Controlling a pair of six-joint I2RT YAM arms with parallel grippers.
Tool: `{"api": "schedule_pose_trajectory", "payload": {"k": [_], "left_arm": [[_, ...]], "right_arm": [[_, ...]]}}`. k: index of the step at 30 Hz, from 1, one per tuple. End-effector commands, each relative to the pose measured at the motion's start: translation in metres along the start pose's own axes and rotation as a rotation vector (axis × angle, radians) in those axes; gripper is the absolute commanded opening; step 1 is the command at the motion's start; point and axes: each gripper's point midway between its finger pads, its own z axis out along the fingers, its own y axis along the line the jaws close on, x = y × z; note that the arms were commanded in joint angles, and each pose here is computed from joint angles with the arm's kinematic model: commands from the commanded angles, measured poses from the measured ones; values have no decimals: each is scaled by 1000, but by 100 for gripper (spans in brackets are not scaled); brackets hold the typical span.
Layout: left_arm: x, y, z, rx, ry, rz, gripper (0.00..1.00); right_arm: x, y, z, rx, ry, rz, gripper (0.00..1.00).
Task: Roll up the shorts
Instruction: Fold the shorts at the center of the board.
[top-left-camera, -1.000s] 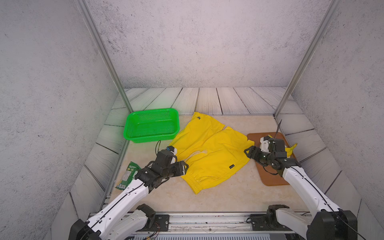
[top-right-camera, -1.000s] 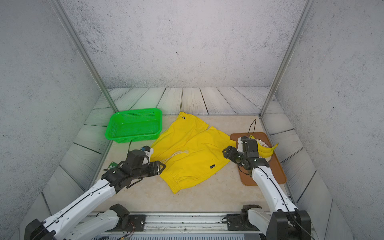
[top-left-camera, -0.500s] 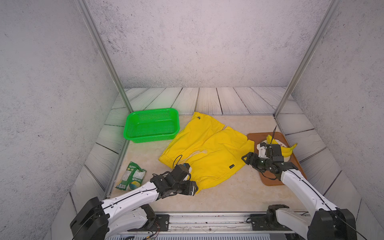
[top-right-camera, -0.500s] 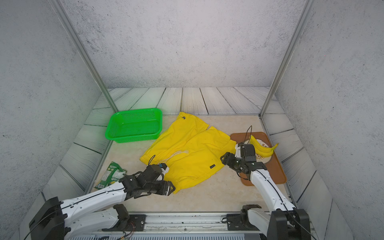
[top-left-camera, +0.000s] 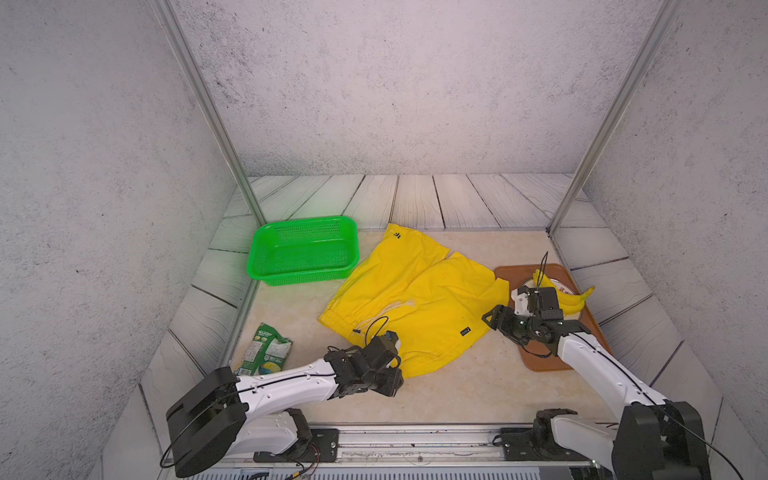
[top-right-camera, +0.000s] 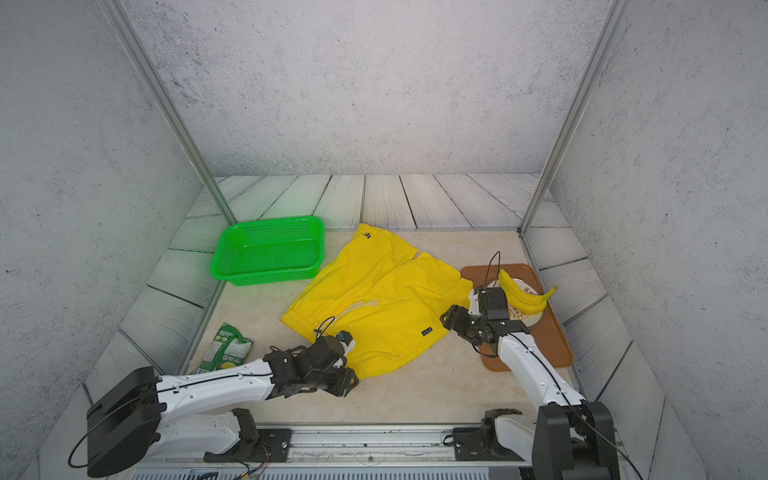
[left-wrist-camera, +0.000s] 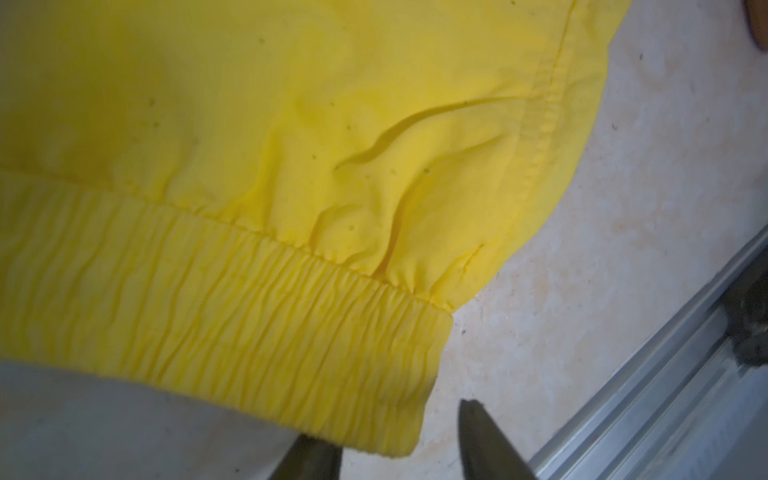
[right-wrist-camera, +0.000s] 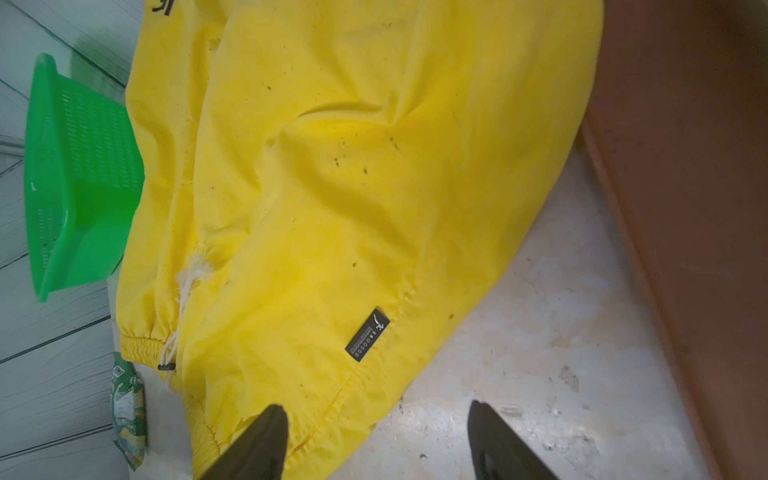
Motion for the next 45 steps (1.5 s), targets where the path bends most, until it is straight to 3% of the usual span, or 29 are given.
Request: {"api": "schedule_pose_trajectory", "payload": {"k": [1,3,13,18,23,28,32,41,45], "left_arm": [[-9,5,2,-56,-28,19,21],[-5,15,0,-104,-15,13,1],[11,68,-70,-311,-145,-67,0],[19,73,-72,-297,-165,-112,0],[25,71,-64,-292,-115,-97,31],[30,66,-55,-253,-93,-103,48],[37,62,-48,-227,-60,-108,54],[44,45,-32,-110,-42,-95,59],[44,46,-24,-137,-25,-74,57]], "right_arm": [[-22,4,-5,50,-45,-35,72],[-34,0,-9,108,-69,-38,71],[-79,-1,-11,241,-121,-50,72],[-80,-8,9,260,-73,-40,69],[-74,-20,26,301,-5,-37,66],[-66,-31,35,329,34,-18,66],[-63,-41,40,369,50,-18,65],[-62,-44,52,366,63,-9,37],[-62,-45,55,358,59,5,20]]}}
